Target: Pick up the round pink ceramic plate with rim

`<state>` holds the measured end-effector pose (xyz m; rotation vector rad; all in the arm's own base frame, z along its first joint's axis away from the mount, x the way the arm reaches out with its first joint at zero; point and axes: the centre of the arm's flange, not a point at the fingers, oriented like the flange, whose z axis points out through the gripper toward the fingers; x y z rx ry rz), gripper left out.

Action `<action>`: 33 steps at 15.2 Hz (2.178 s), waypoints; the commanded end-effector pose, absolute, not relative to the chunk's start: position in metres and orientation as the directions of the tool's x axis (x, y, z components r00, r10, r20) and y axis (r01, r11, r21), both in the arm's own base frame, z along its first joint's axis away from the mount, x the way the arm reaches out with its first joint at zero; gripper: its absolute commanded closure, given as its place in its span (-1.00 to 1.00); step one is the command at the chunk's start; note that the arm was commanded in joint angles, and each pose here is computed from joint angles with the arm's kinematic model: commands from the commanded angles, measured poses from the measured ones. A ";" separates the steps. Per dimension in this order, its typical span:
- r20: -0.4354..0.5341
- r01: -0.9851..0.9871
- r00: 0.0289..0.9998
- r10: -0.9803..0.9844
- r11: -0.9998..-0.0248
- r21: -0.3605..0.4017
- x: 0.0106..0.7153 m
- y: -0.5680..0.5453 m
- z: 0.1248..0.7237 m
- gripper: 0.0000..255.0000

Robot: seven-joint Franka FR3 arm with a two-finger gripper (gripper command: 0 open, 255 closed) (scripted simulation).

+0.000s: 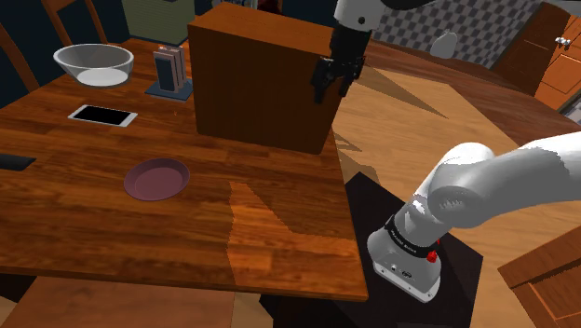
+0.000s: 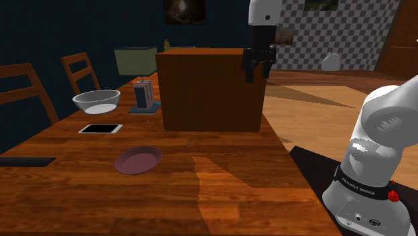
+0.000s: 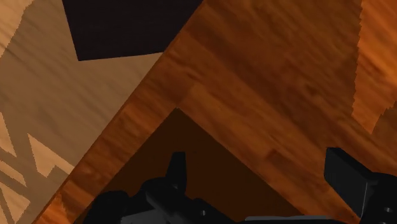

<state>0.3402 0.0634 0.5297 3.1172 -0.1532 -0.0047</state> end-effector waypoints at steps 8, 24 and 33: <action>-0.062 -0.192 0.980 -0.188 -0.978 -0.085 0.390 0.138 0.464 -1.00; -0.190 -0.361 0.928 -0.321 -0.899 -0.247 0.492 0.273 0.369 -1.00; -0.219 -0.396 0.913 -0.344 -0.875 -0.277 0.515 0.301 0.325 -1.00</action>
